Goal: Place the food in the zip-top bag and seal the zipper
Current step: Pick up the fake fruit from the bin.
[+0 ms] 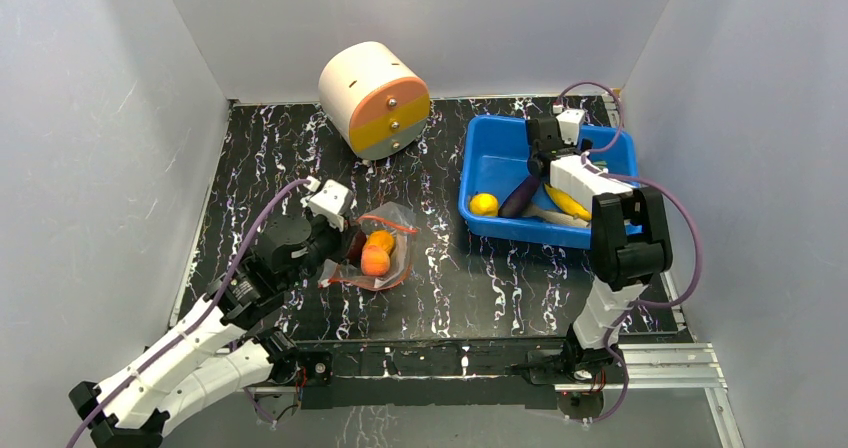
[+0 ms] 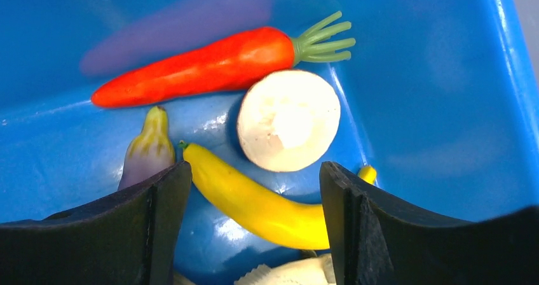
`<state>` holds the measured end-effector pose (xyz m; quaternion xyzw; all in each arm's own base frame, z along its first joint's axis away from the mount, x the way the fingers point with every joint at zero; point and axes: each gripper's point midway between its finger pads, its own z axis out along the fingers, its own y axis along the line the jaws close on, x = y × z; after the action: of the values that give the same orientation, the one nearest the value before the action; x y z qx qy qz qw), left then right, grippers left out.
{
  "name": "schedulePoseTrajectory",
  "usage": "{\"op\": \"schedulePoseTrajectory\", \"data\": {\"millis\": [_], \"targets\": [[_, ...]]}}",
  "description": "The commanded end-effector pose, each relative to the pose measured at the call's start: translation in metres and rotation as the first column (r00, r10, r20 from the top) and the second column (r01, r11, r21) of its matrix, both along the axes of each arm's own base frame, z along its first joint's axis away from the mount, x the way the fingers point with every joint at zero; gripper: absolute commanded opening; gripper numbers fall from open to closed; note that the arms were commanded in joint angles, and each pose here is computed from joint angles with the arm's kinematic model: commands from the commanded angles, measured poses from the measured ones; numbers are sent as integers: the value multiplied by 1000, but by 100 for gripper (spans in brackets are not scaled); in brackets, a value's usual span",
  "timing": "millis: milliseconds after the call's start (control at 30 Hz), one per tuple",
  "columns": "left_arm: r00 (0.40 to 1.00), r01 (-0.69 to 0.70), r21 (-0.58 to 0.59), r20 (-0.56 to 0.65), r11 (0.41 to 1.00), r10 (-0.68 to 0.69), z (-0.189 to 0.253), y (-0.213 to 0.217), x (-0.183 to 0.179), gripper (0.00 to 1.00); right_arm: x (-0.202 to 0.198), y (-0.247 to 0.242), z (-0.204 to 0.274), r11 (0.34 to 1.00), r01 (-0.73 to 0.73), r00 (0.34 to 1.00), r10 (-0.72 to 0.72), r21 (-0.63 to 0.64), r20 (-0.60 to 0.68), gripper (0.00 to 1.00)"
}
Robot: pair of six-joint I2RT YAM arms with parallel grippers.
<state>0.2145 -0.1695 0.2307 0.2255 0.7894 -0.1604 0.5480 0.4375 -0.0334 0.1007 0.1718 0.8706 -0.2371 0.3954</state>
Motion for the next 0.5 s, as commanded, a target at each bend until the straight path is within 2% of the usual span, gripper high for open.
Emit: {"op": "schedulePoseTrajectory", "data": {"millis": [0, 67, 367, 467], "targets": [[999, 21, -26, 35, 999, -20, 9, -1, -2, 0, 26, -10, 17, 998, 44, 996, -41, -49, 76, 69], [999, 22, -20, 32, 1000, -22, 8, 0, -2, 0, 27, -12, 9, 997, 48, 997, -45, -63, 56, 63], [998, 13, -26, 55, 1000, -11, 13, 4, -3, 0, 26, -22, -20, 989, 73, 997, -76, -129, -20, 66], [998, 18, -23, 53, 1000, -16, 12, 3, -3, 0, 24, -24, -28, 986, 78, 995, -85, -149, -43, 64]]}}
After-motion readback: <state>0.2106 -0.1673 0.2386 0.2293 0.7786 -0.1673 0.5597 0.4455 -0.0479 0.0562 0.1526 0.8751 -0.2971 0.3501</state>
